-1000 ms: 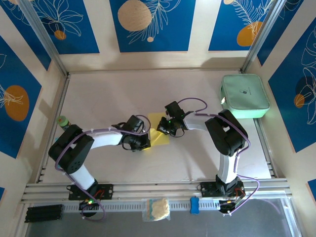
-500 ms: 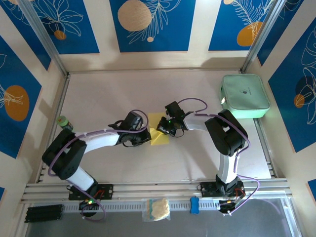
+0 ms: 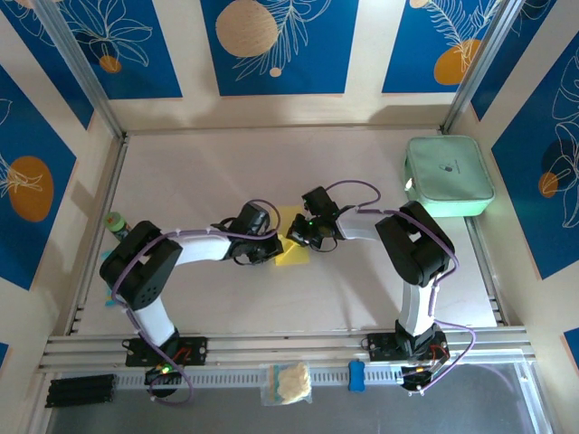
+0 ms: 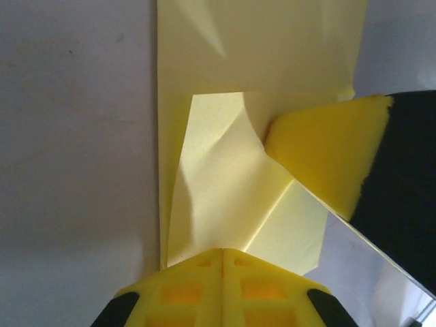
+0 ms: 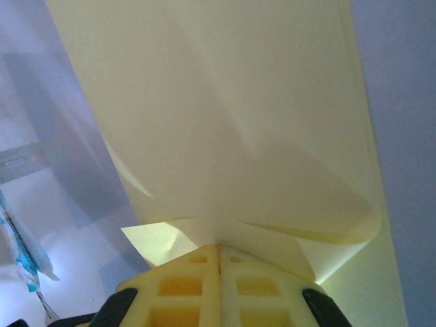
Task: Fold a paper plane with a square sheet of paper (pick it up from the middle)
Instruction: Fold the triangle a second time at the center of the table.
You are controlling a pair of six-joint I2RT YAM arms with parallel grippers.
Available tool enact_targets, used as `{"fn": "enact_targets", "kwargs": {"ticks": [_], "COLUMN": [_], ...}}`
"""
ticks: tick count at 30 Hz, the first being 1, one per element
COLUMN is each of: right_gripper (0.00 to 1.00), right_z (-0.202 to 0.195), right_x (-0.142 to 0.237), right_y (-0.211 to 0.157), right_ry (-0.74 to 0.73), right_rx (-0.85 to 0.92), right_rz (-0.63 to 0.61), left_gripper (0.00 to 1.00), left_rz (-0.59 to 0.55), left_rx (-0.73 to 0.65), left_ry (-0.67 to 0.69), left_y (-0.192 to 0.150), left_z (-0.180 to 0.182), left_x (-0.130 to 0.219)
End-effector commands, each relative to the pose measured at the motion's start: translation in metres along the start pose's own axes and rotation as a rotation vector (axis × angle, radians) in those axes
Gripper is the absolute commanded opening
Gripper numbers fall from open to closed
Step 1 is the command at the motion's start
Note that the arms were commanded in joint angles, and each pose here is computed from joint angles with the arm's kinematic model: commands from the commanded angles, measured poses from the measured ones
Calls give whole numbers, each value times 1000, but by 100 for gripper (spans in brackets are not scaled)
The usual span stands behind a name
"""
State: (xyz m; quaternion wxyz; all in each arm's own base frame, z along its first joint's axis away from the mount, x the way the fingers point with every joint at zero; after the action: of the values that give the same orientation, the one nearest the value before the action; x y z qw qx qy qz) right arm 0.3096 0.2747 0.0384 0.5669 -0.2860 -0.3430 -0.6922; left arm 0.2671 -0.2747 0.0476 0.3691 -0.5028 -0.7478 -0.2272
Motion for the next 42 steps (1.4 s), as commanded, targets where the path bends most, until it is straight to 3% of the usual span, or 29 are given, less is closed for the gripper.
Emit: {"fn": "enact_targets", "kwargs": {"ticks": [1,6,15,42], "right_gripper": [2,2,1,0], "right_z": [-36,-19,10,-3], "right_x": [-2,10,41,2], "right_y": [-24,-18,-20,-35], "right_ry": [-149,-89,16,-8], "right_rx": [-52,5,112,30], "right_rz": [61,46,-1,34], "left_gripper": [5,0,0,0], "left_rz": [5,29,61,88], "left_rx": [-37,-44,-61,-73], "left_ry": [46,72,94,150], "left_y": [0,-4,-11,-15], "left_z": [7,19,33,47], "left_x": [-7,-13,-17,-11]}}
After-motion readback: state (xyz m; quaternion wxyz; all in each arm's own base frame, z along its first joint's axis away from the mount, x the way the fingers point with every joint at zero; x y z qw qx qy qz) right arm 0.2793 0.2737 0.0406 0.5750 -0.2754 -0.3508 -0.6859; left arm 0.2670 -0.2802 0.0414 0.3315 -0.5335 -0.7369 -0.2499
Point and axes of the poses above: each hand's point on the last joint's axis, 136 mm out from that joint toward the fingers, its own x axis back along the fingers, its own z axis along the line the jaws close on, y = z × x, the point moved 3 cm from there along x, back along the fingers, and after that the axes turned 13 degrees about x, right-handed, at the moved point
